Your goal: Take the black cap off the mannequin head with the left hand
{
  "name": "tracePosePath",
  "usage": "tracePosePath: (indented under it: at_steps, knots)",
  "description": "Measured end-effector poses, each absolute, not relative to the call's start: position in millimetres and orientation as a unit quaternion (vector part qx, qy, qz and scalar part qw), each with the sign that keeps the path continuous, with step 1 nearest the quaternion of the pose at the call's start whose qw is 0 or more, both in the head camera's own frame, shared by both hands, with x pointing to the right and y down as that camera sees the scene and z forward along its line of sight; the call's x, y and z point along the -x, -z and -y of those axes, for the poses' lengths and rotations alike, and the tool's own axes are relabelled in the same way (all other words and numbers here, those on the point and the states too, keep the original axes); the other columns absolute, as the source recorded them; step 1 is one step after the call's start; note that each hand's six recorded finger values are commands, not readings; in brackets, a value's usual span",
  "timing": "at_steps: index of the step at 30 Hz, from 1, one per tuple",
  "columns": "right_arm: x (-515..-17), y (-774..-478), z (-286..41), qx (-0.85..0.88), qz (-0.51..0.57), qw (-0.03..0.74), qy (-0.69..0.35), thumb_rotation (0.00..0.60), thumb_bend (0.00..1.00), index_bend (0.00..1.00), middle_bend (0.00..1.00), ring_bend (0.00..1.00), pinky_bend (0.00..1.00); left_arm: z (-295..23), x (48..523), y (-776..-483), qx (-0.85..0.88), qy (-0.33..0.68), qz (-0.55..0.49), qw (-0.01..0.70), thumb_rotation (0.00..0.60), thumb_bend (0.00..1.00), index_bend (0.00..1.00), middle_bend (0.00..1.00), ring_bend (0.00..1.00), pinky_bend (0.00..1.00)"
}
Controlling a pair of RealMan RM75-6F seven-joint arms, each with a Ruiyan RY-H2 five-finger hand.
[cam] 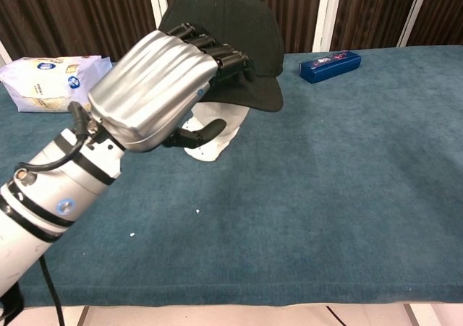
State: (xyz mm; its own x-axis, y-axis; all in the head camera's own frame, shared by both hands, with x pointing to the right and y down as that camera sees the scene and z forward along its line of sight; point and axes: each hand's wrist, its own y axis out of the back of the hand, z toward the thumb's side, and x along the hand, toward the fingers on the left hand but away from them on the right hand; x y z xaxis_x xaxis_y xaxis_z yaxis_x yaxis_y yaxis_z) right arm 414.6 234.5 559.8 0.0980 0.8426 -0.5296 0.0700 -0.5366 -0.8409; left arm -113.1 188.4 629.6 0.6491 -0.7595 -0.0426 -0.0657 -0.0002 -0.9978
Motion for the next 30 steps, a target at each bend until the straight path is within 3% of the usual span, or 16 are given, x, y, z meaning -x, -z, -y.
tracePosePath:
  at_steps: [11,21,30]
  knots:
    - [-415.2,-562.2,-237.0,0.664,0.337,0.321,-0.585,0.6,0.15,0.0,0.0,0.0,0.1,-173.2,112.4,-637.2,0.613,0.267,-0.332,0.665,0.6,0.37,0.55,0.59,0.53,0.32]
    - [-415.6,-563.4,-238.0,0.665,0.331,0.317,-0.589,0.6,0.15,0.0,0.0,0.0,0.1,-171.9,107.3,-627.4,0.59,0.214,-0.365,0.688,0.6,0.41,0.68,0.74,0.63,0.39]
    - [-416.3,-564.0,-239.2,0.665,0.327,0.313,-0.594,0.6,0.15,0.0,0.0,0.0,0.1,-162.4,105.2,-619.1,0.573,0.19,-0.382,0.7,0.6,0.41,0.72,0.77,0.66,0.42]
